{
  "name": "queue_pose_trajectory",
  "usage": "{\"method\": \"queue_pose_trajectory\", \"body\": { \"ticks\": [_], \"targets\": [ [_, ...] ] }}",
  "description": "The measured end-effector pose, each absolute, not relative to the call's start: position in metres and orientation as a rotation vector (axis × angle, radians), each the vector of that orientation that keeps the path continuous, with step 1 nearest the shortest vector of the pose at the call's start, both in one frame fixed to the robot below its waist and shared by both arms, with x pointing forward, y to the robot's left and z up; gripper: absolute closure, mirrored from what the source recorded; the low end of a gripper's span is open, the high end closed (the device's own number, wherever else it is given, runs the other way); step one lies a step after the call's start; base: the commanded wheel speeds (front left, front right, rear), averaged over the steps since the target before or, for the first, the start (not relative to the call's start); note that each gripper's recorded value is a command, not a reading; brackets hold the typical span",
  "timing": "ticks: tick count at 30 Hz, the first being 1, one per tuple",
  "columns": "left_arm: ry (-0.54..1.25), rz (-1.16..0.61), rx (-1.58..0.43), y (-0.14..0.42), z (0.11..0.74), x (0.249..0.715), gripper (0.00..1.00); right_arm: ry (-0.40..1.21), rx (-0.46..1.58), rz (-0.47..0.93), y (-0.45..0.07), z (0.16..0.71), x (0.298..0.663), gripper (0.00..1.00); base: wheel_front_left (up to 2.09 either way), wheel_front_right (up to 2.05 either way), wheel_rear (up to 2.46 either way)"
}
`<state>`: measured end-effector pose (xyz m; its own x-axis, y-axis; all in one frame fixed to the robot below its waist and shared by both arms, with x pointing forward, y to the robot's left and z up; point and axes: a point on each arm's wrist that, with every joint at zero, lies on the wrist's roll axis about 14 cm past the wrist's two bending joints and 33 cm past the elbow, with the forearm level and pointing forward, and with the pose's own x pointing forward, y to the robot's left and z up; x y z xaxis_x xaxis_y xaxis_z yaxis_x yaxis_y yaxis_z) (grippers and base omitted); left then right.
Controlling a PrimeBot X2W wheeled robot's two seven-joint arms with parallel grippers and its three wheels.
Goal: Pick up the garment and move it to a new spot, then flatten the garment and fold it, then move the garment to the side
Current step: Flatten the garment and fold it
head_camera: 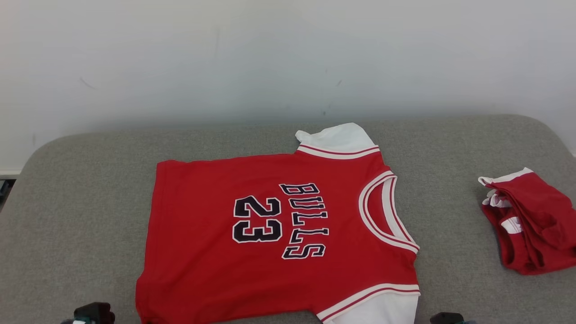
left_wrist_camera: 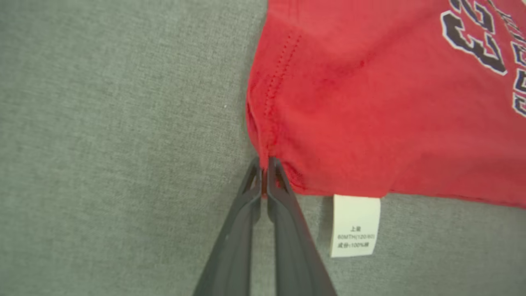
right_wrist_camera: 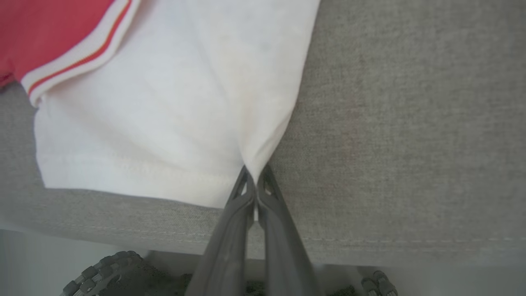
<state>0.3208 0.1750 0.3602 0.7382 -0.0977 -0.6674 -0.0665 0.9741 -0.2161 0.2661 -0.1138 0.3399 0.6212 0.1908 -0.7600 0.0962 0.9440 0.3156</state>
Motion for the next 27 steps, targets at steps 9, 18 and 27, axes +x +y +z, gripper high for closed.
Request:
{"method": "queue_pose_trajectory", "body": {
  "ticks": [9, 18, 27],
  "targets": [
    [0.552, -0.024, -0.274, 0.169, 0.403, 0.347, 1.00, 0.705, 0.507, 0.112, -0.110, 0.393, 0.295, 1.00, 0.00, 0.00, 0.00],
    [0.487, -0.028, -0.260, 0.170, 0.423, 0.363, 1.00, 0.480, 0.549, 0.150, -0.123, 0.464, 0.345, 1.00, 0.00, 0.00, 0.00],
    [0.462, -0.028, -0.243, 0.175, 0.444, 0.398, 1.00, 0.455, 0.541, 0.176, -0.125, 0.488, 0.378, 1.00, 0.00, 0.00, 0.00]
  ]
}}
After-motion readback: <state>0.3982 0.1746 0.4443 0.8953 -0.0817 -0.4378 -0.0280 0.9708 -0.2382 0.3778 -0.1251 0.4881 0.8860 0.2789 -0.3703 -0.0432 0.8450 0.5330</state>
